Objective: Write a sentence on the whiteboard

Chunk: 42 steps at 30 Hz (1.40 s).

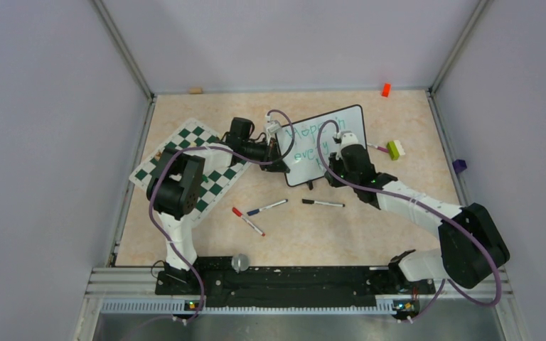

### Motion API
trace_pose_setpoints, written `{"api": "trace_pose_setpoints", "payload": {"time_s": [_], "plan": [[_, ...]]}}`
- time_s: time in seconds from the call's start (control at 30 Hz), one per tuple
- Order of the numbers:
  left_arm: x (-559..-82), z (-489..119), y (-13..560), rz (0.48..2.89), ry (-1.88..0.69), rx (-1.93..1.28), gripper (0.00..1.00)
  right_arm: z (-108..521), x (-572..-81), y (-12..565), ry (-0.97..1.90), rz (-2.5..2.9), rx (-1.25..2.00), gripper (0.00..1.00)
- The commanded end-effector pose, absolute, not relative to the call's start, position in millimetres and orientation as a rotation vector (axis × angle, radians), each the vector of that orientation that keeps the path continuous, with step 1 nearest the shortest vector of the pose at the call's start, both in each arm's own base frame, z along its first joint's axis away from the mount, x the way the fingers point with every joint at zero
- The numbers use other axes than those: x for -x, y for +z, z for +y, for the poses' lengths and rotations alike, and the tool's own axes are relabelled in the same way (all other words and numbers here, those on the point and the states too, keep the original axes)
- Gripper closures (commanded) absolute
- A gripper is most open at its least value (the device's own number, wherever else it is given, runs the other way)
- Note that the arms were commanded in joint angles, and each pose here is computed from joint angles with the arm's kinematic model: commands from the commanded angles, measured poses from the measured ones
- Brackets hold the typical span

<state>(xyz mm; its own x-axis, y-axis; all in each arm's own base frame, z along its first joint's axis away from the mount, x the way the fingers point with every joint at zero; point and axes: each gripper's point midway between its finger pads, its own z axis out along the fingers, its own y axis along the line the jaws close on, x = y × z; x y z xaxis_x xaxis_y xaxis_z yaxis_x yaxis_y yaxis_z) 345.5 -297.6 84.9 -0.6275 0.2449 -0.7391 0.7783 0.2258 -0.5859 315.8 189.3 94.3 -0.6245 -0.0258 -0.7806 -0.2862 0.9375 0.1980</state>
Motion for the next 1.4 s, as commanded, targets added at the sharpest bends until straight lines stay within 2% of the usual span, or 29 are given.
{"api": "trace_pose_setpoints", "payload": {"time_s": [0.0, 0.4, 0.73, 1.03, 1.37], "plan": [[-336.6, -302.6, 83.5, 1.993, -1.387, -1.0, 1.0, 194.7, -335.3, 121.5, 0.361, 2.139, 0.206, 1.0], [-336.5, -302.8, 83.8, 1.991, -1.388, -1.002, 1.0, 183.2, -336.4, 117.7, 0.321, 2.148, 0.181, 1.0], [-336.9, -302.9, 83.9, 1.991, -1.387, -1.002, 1.0, 172.5, -318.9, 94.9, 0.293, 2.216, 0.189, 1.0], [-336.1, -302.7, 83.5, 1.993, -1.389, -1.001, 1.0, 186.4, -309.8, 89.1, 0.399, 2.234, 0.224, 1.0], [-336.1, -302.7, 82.4, 1.994, -1.39, -1.001, 1.0, 197.5, -321.9, 120.2, 0.455, 2.141, 0.227, 1.0]]}}
